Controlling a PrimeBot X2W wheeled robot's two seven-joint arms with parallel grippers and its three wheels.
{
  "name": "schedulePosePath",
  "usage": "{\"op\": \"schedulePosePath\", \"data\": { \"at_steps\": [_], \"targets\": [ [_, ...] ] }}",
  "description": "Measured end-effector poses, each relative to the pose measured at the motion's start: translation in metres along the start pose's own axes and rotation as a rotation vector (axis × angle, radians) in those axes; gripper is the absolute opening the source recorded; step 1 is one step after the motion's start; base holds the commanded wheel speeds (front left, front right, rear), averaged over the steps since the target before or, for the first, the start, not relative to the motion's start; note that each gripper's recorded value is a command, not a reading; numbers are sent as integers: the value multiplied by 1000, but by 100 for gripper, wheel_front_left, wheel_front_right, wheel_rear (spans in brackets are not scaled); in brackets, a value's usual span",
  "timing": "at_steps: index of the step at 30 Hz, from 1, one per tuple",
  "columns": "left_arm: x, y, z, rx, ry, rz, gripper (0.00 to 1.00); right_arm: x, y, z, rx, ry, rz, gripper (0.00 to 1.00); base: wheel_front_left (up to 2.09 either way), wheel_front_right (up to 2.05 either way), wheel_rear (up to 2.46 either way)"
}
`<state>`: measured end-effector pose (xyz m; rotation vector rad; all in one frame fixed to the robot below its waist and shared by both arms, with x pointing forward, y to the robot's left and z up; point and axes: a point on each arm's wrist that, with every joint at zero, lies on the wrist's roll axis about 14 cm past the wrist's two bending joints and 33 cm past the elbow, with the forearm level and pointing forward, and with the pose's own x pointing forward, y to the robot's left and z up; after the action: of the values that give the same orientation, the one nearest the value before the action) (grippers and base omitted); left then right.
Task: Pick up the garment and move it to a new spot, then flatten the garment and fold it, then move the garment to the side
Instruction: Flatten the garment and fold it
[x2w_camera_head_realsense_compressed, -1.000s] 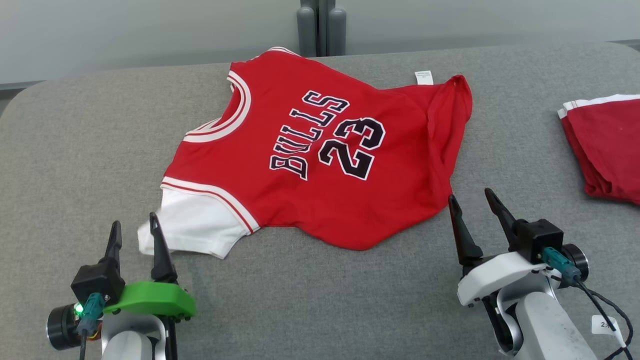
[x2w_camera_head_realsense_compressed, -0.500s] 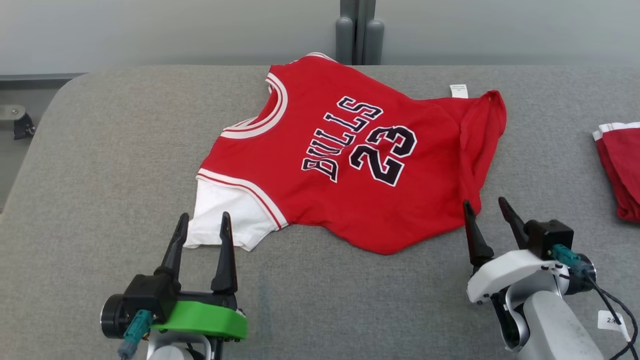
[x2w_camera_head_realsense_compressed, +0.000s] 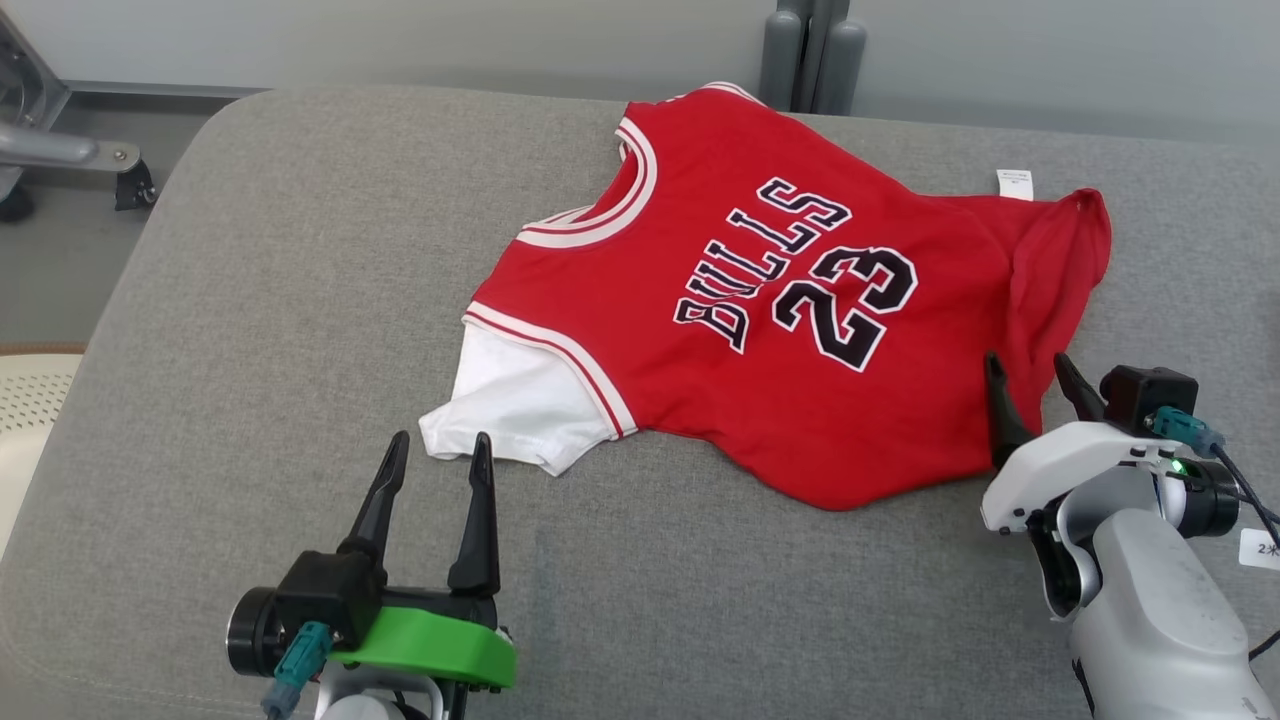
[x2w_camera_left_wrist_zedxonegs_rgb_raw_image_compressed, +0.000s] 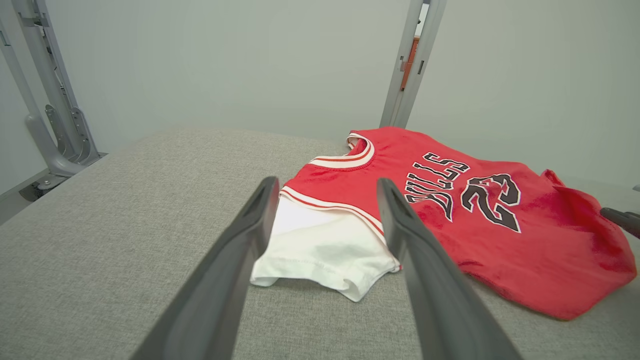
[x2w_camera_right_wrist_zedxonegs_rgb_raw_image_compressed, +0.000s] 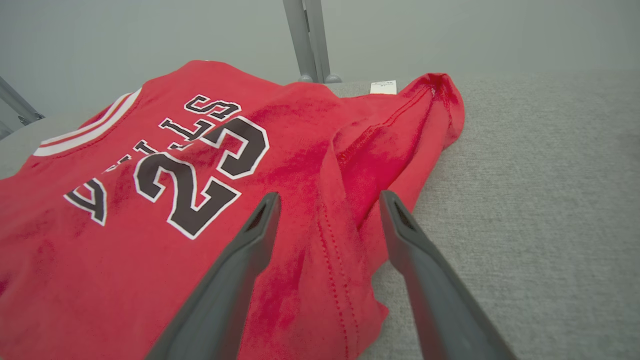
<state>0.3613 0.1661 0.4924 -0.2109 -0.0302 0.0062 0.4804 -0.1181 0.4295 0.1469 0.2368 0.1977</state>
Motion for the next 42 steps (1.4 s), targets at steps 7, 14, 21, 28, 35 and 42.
{"op": "schedulePosePath", "data": {
  "at_steps": [7,14,21,28,35,42],
  "targets": [
    [2,4,-8,3,25,10,100,13,2,-15,24,67,4,77,0,0,0],
    [7,-5,-13,-2,38,-20,100,10,6,-13,43,49,24,0,0,0,0],
    [10,-12,-10,-6,28,-45,100,-6,-6,4,24,-29,19,0,0,0,0],
    [6,-24,-8,-15,21,-82,100,-30,-9,31,44,-125,22,0,0,0,0],
    [4,-31,0,-31,-3,-100,100,-30,-7,79,-22,-186,42,0,0,0,0],
    [2,-20,-4,-37,13,-63,100,6,1,104,-145,-145,69,0,0,0,0]
  ]
}}
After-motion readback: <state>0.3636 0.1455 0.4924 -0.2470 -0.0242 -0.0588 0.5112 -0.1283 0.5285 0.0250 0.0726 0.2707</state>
